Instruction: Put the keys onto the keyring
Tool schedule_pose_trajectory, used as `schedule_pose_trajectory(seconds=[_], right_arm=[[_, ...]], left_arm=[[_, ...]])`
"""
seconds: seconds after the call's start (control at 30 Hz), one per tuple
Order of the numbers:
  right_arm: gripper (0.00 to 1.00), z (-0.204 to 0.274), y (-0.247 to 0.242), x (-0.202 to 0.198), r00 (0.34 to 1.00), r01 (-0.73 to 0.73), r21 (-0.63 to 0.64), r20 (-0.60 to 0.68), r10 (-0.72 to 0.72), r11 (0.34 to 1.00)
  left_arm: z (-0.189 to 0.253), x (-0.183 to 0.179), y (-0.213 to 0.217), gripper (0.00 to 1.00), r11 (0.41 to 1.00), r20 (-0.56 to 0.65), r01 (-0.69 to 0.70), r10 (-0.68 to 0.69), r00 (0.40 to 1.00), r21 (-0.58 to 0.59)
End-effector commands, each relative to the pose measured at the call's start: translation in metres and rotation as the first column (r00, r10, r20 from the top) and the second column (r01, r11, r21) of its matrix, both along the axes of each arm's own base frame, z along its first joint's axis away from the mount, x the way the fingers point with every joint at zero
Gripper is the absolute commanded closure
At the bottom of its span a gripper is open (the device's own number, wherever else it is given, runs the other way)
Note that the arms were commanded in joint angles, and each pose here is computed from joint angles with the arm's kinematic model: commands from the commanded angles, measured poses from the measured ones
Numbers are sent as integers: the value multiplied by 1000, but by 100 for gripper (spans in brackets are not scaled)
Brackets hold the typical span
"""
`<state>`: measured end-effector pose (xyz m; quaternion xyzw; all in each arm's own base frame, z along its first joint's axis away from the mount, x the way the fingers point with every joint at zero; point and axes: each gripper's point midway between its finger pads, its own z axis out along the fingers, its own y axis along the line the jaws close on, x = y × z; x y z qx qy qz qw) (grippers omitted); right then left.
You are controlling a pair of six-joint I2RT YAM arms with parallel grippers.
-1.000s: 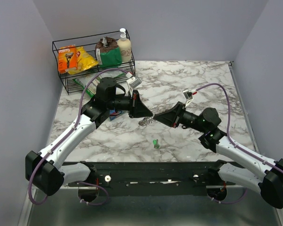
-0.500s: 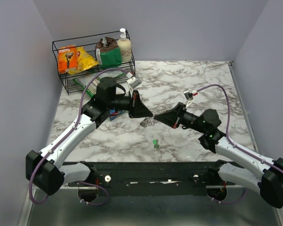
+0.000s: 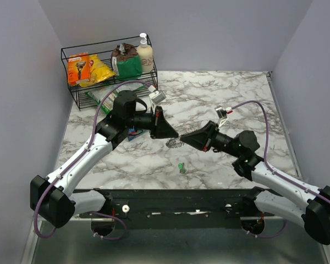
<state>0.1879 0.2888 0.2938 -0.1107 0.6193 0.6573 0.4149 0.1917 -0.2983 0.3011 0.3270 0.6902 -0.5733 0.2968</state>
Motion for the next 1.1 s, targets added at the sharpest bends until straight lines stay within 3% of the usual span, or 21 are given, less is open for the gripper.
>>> schedule_pose_trajectory(seconds=[0.0,0.23,0.47,0.63,1.07], right_arm=[[73,33,-8,-4,995,20,113,92,-31,993],[72,8,-9,-1,998,34,103,53,-40,994],[71,-41,-8,5,998,56,53,-15,-55,997],[70,-64,-2,7,998,29,42,-54,-27,999],[70,-91,5,6,992,-23,9,-122,24,1000]], left_arm=[[-14,-9,1,100,999,-33,32,-31,999,28],[-37,-3,2,100,997,-70,-4,9,998,73],[-85,19,6,100,977,-108,-149,166,980,155],[-113,25,4,100,969,-157,-203,225,962,144],[-132,30,6,100,959,-134,-239,259,957,151]])
